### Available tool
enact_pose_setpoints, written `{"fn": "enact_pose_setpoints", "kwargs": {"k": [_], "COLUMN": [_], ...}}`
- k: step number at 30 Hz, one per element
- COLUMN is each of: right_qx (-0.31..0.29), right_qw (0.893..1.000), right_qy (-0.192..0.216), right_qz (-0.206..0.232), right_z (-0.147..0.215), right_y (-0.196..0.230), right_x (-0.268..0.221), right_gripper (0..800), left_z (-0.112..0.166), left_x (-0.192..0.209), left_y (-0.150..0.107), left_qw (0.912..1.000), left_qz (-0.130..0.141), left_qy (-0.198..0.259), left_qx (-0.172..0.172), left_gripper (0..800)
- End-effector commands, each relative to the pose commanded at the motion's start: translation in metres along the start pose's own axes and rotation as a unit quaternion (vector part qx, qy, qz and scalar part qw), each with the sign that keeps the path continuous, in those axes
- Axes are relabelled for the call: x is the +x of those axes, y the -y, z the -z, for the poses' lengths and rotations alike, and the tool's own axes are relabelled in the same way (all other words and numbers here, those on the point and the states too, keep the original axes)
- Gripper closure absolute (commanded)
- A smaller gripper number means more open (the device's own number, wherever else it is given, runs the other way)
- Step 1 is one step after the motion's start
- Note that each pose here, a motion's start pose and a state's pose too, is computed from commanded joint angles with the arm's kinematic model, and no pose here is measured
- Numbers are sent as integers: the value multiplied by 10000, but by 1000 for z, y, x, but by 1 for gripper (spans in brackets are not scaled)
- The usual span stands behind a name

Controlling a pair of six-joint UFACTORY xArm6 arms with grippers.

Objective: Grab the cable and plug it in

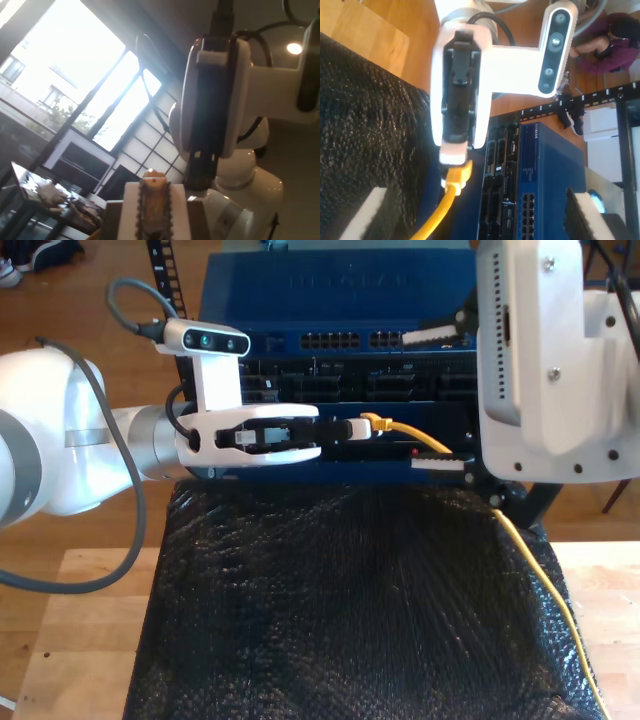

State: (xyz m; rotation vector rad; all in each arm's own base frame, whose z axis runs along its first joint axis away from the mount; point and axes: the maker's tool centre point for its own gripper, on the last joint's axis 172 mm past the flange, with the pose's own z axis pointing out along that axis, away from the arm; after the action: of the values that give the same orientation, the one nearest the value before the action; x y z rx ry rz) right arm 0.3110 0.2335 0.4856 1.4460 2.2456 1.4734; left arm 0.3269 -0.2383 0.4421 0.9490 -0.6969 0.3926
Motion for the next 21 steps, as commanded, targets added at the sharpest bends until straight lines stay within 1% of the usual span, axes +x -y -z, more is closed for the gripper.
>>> {"fn": "enact_pose_setpoints", "kwargs": {"k": [9, 17, 21], "right_qx": [-30, -7, -9], "right_qw": [10000, 10000, 10000], "right_qy": [53, -16, 3], "right_qz": [-45, 5, -12], "right_z": [-7, -8, -12], "right_y": [3, 5, 8], "right_x": [-7, -1, -4], "right_gripper": [32, 33, 47], "left_z": [0, 0, -2], "left_x": [0, 4, 5], "left_y": [0, -2, -9], "left_qw": [10000, 10000, 9998], "left_qz": [-4, -44, -67], "left_qy": [-6, -57, -89], "left_qx": [-8, -38, -162], "left_gripper": [787, 787, 784]}}
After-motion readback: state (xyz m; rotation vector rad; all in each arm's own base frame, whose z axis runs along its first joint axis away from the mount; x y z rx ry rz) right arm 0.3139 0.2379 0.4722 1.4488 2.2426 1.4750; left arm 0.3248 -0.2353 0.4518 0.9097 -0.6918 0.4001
